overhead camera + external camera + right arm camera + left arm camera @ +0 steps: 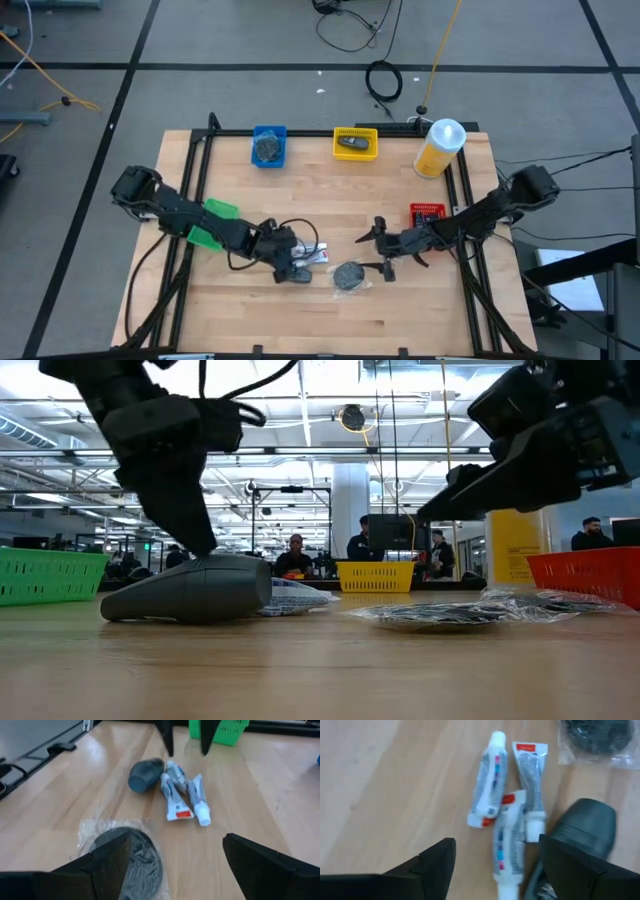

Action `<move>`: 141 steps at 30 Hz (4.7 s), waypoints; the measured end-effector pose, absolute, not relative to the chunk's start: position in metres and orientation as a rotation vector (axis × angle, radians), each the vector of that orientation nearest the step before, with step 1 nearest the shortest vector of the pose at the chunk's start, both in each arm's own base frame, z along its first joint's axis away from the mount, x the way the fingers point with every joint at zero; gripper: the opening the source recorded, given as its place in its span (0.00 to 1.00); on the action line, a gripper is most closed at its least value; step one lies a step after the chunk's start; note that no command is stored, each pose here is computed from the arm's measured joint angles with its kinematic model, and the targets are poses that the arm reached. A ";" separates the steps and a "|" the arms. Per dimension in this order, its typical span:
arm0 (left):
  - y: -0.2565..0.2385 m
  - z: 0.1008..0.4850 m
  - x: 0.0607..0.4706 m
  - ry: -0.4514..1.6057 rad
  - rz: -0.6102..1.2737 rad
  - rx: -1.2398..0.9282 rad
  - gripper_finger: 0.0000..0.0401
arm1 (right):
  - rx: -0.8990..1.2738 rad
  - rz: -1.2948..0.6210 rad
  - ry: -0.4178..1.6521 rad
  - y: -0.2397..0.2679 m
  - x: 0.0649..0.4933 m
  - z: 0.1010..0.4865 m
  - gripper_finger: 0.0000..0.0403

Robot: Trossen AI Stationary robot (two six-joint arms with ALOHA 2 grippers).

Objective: Pick & Place Travel size toiletries
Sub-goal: Put the white toothpaste into the green bin, then adjust the green bin, then put the white toothpaste into the green bin

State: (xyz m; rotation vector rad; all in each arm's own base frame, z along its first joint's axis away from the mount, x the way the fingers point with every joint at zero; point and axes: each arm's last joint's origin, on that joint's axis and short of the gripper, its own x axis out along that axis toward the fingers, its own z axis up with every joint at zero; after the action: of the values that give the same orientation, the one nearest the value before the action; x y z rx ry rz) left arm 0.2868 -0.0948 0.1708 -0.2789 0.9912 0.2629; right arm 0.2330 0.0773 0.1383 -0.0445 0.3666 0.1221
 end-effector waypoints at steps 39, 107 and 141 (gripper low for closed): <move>-0.089 0.147 0.264 1.059 0.321 -0.386 0.05 | -0.060 0.122 0.378 0.077 0.232 0.139 0.73; 0.018 0.168 0.159 1.240 1.213 -0.732 0.16 | -0.047 0.123 0.377 0.077 0.232 0.139 0.73; -0.016 0.221 0.208 0.681 0.670 -0.488 0.16 | -0.010 0.096 0.372 0.073 0.234 0.139 0.73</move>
State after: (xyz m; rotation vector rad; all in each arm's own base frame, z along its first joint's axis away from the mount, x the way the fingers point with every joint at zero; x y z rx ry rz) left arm 0.2082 -0.0158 0.2207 -0.4877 0.6811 0.6698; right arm 0.2335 0.0730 0.1394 -0.0096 0.3719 0.0964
